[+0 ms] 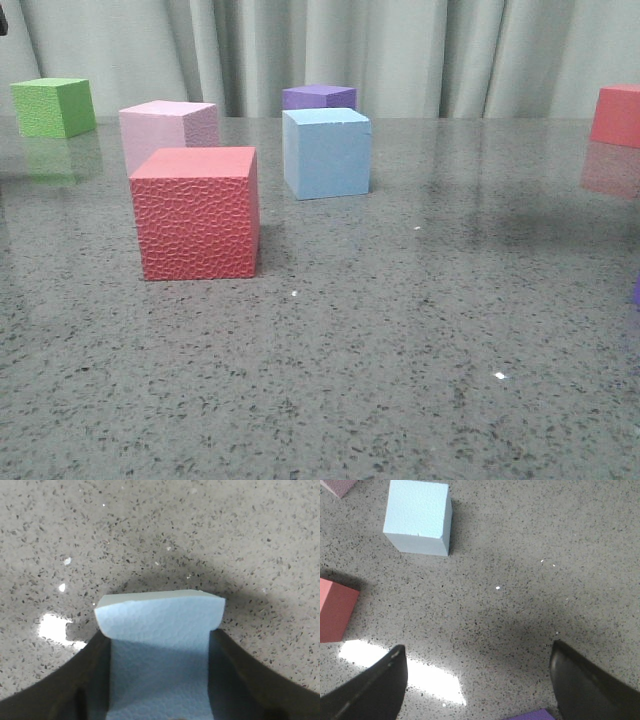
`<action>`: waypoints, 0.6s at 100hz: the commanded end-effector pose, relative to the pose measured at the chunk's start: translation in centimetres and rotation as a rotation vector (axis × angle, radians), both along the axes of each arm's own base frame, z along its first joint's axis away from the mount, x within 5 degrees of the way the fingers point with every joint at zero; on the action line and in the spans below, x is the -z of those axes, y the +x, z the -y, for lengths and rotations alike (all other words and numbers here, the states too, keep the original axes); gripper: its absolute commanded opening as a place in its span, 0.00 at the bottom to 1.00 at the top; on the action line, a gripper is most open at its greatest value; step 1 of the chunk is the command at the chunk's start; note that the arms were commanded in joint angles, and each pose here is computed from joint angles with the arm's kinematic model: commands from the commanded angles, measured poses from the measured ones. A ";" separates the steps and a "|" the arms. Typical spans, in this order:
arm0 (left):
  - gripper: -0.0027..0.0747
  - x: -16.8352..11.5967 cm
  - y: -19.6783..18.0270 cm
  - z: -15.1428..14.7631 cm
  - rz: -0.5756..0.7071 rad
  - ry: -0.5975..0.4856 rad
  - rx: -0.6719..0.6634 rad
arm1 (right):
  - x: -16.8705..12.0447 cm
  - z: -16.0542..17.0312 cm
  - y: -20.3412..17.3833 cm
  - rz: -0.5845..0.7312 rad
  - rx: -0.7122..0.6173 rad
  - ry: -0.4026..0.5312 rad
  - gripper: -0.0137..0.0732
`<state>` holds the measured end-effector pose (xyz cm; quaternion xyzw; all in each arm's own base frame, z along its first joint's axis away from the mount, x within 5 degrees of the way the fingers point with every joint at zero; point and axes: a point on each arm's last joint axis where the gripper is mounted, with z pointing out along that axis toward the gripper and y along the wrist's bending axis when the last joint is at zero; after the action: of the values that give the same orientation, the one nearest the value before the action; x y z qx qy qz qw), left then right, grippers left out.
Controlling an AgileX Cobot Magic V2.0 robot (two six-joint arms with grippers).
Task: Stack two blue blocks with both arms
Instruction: 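Lift the second light-blue cube with the left gripper toward the placed cube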
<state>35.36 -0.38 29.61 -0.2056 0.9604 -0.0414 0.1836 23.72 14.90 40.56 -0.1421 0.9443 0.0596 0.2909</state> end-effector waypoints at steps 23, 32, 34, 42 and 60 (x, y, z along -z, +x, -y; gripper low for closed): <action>0.10 -3.5 -0.3 0.9 0.086 -0.028 0.037 | -1.7 0.8 -0.4 0.087 0.000 0.006 0.82; 0.10 -4.9 -0.2 1.7 0.109 -0.014 0.066 | -1.8 0.9 -0.3 0.106 0.005 -0.008 0.82; 0.10 -5.3 -0.2 2.0 0.118 -0.009 0.075 | -1.8 0.9 -0.3 0.109 0.005 -0.009 0.82; 0.10 -6.9 -0.4 3.3 0.143 0.003 0.116 | -1.8 1.0 -0.3 0.114 0.010 -0.012 0.82; 0.10 -10.5 -1.3 5.4 0.169 0.017 0.134 | -1.8 1.0 -0.2 0.119 0.017 -0.016 0.82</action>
<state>35.40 -5.05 36.26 -0.1326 0.9655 -0.0503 0.2185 23.91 14.54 40.61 -0.1428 0.9429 0.0371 0.2985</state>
